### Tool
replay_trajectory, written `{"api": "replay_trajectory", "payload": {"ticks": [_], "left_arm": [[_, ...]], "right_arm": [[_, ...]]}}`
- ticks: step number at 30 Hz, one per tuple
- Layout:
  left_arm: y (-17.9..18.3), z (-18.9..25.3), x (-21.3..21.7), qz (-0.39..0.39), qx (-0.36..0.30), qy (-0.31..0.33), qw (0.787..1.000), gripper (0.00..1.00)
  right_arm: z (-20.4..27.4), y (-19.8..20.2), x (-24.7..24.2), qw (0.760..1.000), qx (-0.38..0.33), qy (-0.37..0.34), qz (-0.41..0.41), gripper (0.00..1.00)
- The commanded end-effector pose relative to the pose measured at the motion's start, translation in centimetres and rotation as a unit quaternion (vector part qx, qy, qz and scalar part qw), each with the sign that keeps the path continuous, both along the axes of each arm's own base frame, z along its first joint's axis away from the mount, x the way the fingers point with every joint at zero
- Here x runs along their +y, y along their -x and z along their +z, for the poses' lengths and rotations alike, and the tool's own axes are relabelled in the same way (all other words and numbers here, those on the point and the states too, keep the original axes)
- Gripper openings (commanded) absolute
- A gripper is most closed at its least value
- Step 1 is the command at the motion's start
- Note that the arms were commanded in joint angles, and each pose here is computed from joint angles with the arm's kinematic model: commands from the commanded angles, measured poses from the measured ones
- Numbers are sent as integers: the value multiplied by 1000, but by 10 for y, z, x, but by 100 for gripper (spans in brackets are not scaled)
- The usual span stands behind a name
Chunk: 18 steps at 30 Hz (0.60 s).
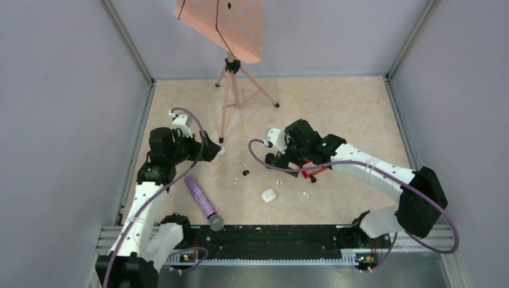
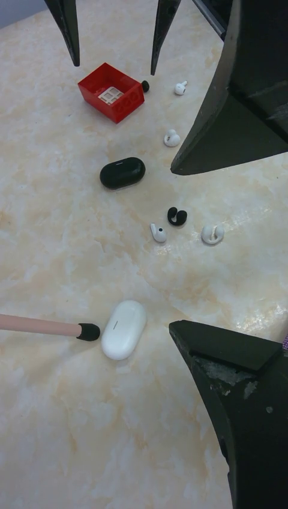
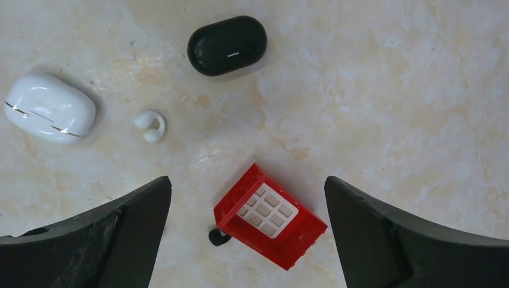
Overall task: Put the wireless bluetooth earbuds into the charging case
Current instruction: Pick up the charging case at the center of the board.
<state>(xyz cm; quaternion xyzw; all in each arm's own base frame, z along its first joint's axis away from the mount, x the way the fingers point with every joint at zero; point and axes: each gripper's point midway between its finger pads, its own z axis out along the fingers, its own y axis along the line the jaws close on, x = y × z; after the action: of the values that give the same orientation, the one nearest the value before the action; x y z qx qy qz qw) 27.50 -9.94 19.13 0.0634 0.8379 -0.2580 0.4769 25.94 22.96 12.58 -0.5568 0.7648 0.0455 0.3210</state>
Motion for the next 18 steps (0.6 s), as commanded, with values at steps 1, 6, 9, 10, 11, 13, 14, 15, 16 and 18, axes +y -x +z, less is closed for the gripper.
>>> {"api": "replay_trajectory", "payload": {"ticks": [1,6,9,10,11,13,14,15,16,18], "left_arm": [[-4,15,1,2,-19,-2,1000,97],[-1,7,2,7,-5,2,1000,97],[-1,4,5,22,10,12,1000,98],[-1,3,5,26,15,15,999,98],[-1,3,6,30,17,19,999,98],[-1,3,6,31,21,29,999,98],[0,4,5,29,22,31,999,98],[1,4,4,25,24,35,999,99],[2,5,2,19,25,38,999,99],[4,4,1,16,30,39,999,99]], "right_arm": [[13,10,32,995,-8,-48,81,98],[-5,54,49,950,8,-34,310,97],[-19,65,58,933,21,-15,359,92],[-22,68,59,927,25,-12,374,90],[-25,71,61,921,25,-10,390,89],[-32,75,64,907,17,-5,422,88],[-35,78,66,901,14,-3,434,87],[-39,80,67,894,10,1,448,86],[-45,83,68,888,7,7,461,86],[-54,87,71,879,5,14,476,83]]}}
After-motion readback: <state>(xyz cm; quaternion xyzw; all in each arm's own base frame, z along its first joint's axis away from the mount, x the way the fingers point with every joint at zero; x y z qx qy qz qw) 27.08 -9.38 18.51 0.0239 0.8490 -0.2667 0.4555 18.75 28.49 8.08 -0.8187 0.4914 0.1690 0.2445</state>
